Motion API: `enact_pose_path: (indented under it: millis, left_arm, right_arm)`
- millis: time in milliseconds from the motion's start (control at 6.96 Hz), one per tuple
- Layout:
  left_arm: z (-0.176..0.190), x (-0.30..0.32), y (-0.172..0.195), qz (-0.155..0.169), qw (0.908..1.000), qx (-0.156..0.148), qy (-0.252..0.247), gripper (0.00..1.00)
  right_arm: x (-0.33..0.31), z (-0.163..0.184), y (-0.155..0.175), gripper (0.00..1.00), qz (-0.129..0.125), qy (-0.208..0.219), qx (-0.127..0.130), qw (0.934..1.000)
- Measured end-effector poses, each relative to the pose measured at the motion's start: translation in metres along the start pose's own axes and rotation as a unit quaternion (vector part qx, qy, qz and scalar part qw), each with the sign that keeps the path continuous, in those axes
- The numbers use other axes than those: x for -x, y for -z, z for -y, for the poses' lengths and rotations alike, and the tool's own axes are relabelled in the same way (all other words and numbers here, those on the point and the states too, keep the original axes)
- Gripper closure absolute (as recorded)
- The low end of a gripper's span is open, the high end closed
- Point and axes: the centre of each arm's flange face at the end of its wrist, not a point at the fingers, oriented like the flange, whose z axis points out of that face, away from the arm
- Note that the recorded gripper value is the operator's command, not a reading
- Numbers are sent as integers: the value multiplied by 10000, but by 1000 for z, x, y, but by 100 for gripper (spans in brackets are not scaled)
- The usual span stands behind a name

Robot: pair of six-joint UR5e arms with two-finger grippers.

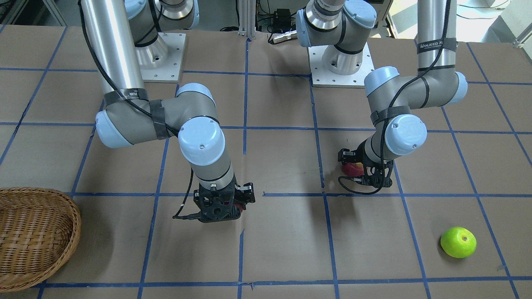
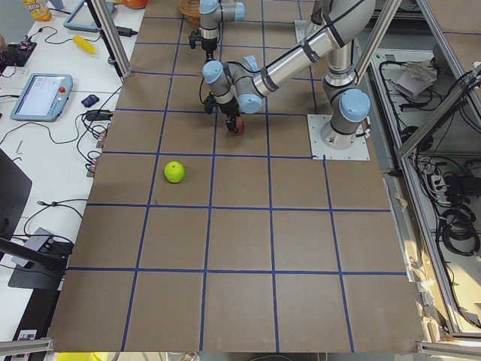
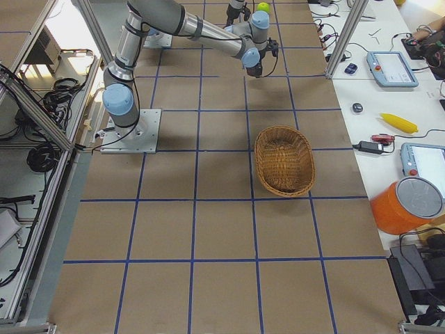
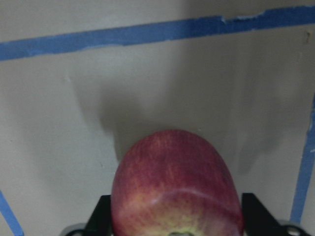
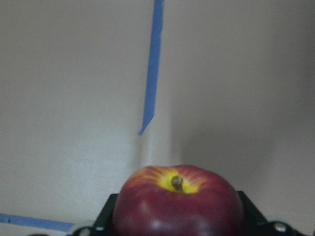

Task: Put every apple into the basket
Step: 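Put the purple apple in the basket while the left centers the red apple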

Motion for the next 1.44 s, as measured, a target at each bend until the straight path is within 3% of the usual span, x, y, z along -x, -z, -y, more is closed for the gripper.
enact_pose_path:
  millis: [144, 431, 575, 862, 1006, 1150, 1293, 1437]
  left_arm:
    - [8, -6, 16, -103, 9996, -168, 222, 59]
    - [30, -58, 48, -689, 9925, -423, 918, 59]
    - [39, -104, 55, -868, 9875, -455, 1231, 59]
    - [53, -212, 54, -1258, 9765, -512, 1676, 58]
    - [58, -253, 45, -1318, 9748, -532, 1719, 43]
    - [62, -276, 32, -1310, 9752, -504, 1713, 0]
    - [64, -289, 22, -1272, 9760, -479, 1701, 0]
    - [65, -294, 18, -1210, 9771, -497, 1677, 0]
  right_arm:
    - [-48, 22, 45, 100, -195, -129, -10, 9997]
    - [-196, 58, 101, 100, -797, -60, 59, 9968]
    - [-273, 63, 109, 100, -932, -72, 125, 9955]
    - [-398, 63, 88, 100, -1034, -146, 212, 9943]
    - [-449, 59, 69, 100, -1083, -90, 205, 9939]
    - [-485, 53, 54, 100, -1095, -77, 233, 9937]
    - [-512, 47, 42, 96, -1135, -63, 250, 9932]
    - [-536, 40, 35, 35, -1226, 16, 268, 9921]
